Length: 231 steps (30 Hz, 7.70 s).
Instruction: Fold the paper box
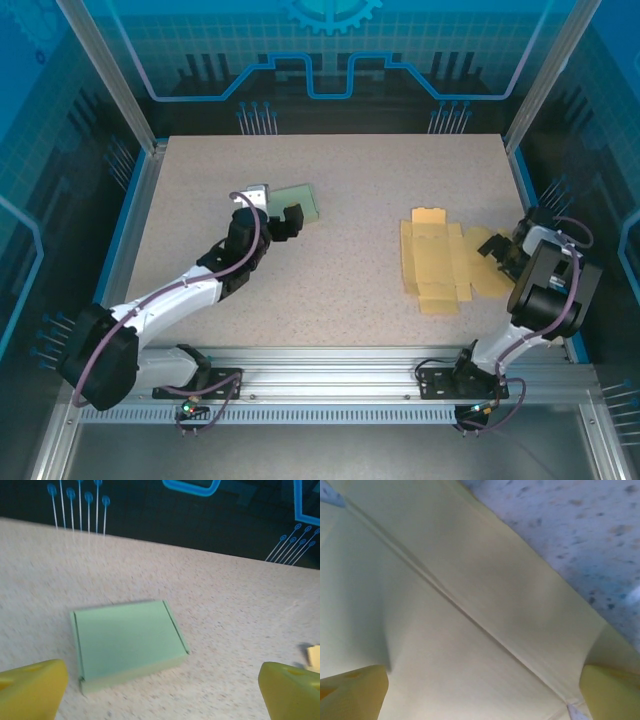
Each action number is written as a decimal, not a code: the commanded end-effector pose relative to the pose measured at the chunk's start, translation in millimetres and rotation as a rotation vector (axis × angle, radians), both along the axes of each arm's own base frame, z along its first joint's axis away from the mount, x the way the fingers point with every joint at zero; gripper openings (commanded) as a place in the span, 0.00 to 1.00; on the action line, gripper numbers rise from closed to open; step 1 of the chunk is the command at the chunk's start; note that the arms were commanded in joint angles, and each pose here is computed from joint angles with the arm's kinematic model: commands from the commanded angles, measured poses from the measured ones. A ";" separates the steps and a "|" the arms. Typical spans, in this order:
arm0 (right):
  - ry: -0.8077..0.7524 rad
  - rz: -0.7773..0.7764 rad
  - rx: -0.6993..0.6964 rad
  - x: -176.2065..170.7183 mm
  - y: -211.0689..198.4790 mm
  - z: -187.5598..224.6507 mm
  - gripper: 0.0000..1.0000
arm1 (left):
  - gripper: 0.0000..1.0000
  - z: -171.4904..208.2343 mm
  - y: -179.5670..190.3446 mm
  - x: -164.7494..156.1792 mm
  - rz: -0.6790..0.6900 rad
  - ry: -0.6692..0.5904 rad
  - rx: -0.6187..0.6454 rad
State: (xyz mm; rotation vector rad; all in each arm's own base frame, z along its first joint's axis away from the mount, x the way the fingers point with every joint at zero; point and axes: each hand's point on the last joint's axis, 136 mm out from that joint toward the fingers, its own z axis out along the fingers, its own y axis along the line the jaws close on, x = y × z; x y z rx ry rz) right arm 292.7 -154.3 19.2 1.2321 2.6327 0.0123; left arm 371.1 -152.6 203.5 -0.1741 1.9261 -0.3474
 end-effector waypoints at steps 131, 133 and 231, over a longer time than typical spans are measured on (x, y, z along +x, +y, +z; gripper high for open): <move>-0.395 0.660 0.437 86.9 340.8 123.9 0.47 | 0.00 -62.8 -195.4 28.5 -0.651 -0.527 1.449; -0.384 0.658 0.423 87.8 339.2 119.4 0.42 | 0.00 -61.9 -194.5 26.0 -0.657 -0.534 1.444; -0.445 0.714 0.250 68.0 290.7 62.1 0.43 | 0.00 -66.7 -116.6 31.9 -0.588 -0.399 1.215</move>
